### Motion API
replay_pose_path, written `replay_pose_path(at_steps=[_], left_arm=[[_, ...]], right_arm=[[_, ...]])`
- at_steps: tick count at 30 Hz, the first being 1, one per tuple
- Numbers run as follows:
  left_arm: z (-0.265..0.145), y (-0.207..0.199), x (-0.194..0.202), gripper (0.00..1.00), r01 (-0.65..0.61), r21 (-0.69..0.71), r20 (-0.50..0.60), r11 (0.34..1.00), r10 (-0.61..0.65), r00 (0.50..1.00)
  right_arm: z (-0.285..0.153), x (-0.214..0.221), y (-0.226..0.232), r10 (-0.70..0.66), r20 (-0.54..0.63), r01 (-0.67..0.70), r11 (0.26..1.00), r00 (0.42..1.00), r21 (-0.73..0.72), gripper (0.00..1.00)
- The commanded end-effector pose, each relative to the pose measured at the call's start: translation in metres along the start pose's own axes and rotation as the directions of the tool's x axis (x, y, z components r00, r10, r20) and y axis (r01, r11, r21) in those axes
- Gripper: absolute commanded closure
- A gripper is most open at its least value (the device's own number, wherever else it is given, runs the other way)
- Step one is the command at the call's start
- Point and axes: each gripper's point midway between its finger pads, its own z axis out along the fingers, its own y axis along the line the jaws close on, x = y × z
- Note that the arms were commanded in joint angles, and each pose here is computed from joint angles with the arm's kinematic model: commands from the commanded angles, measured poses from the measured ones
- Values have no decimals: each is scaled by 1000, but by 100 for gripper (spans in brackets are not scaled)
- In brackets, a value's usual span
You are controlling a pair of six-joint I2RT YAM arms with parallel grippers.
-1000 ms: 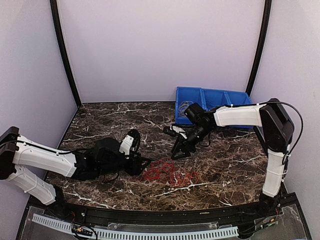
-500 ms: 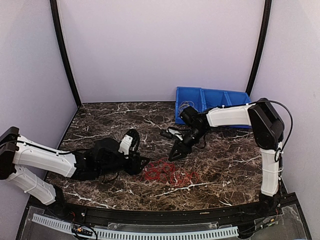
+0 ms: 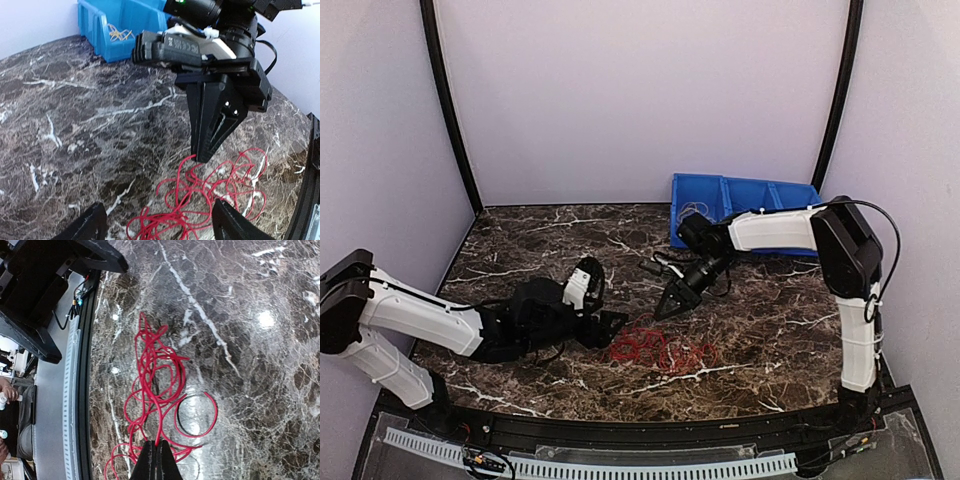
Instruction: Untangle the cables
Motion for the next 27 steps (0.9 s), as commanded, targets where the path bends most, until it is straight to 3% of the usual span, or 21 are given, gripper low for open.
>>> replay_pose_path(at_steps=[1,5,10,14,18,20,27], left_arm=[[-5,-23,-46,23,-71,72,217,995,54,975],[2,-44,-68,22,-151,107,314,983,110,943],[23,-68,-65,27,-214,194,346,957,138,928],[36,-92,-62,46,-233,306,365,923,112,924],[41,-99,-44,69,-204,378,329,903,75,941],[41,-97,-35,75,-181,391,299,902,62,952],[35,-83,-19,84,-149,357,257,922,57,965]], right_arm=[[-19,-34,52,-107,75,113,990,991,-79,100],[-36,-56,85,-170,137,186,975,976,-121,100],[-60,-80,124,-240,220,277,948,946,-156,100],[-73,-85,143,-283,252,329,930,925,-162,100],[-89,-93,162,-346,283,399,903,895,-158,100],[-102,-101,172,-382,304,439,886,873,-149,100],[-200,-162,223,-529,467,607,794,708,-20,100]])
